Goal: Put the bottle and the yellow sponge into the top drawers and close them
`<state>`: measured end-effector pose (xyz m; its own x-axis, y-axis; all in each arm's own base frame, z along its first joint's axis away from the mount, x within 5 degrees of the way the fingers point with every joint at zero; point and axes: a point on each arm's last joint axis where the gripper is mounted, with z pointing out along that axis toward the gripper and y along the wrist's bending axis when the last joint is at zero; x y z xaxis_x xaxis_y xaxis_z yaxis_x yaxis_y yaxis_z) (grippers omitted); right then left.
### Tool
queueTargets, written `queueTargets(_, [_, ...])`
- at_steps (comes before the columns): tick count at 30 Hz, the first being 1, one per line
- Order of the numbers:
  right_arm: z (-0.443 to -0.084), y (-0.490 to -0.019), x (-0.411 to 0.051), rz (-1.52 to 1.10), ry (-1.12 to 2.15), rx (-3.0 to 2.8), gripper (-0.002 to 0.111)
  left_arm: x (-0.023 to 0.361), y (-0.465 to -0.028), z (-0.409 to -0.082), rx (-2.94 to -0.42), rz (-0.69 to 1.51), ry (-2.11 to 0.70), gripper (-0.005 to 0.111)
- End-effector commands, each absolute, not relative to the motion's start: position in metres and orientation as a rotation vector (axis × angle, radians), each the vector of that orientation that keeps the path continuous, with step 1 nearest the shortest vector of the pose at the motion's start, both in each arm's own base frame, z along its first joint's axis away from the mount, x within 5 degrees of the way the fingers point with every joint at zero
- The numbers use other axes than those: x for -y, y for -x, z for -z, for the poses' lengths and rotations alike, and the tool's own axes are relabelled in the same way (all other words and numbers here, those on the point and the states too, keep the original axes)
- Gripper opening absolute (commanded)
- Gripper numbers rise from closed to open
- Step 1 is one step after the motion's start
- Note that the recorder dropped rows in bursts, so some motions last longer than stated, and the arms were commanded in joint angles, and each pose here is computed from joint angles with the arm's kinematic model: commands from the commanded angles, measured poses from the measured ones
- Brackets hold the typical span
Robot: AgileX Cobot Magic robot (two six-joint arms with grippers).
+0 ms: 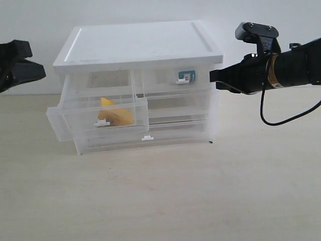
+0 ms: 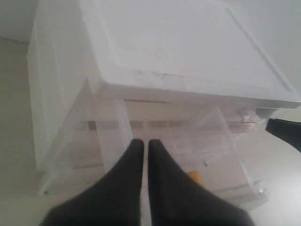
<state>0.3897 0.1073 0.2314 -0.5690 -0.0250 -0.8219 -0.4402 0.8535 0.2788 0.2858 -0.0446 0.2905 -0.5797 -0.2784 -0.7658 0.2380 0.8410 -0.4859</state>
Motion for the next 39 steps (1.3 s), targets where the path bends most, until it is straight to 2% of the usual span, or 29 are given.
queueTargets(1, [-0.237,-0.385,-0.117,-0.688,0.387,-2.096,0.0,0.045,-0.302,-0.275,-2.125,0.701,0.047,0.004])
queueTargets(5, [-0.236,-0.385,-0.116,-0.68,0.389,-2.097,0.0,0.046,-0.32,-0.272,-2.098,0.712,0.034,0.004])
queueTargets(13, [-0.236,-0.386,-0.115,-0.652,0.385,-2.101,0.0,0.036,-0.354,-0.255,-2.108,0.551,0.051,0.004])
queueTargets(20, [-0.236,-0.387,-0.113,-0.634,0.374,-2.103,0.0,0.045,-0.366,-0.276,-1.985,0.679,0.019,0.004])
queueTargets(27, [-0.235,-0.387,-0.113,-0.632,0.379,-2.103,0.0,0.05,-0.383,-0.262,-1.988,0.757,0.008,0.004])
queueTargets(33, [-0.235,-0.387,-0.112,-0.612,0.377,-2.106,0.0,0.04,-0.373,-0.28,-1.986,0.583,-0.037,0.004])
queueTargets(36, [-0.235,-0.388,-0.112,-0.604,0.373,-2.105,0.0,0.041,-0.362,-0.296,-1.948,0.6,-0.046,0.004])
queueTargets(39, [-0.235,-0.388,-0.112,-0.604,0.373,-2.105,0.0,0.047,-0.347,-0.298,-1.959,0.689,-0.042,0.004])
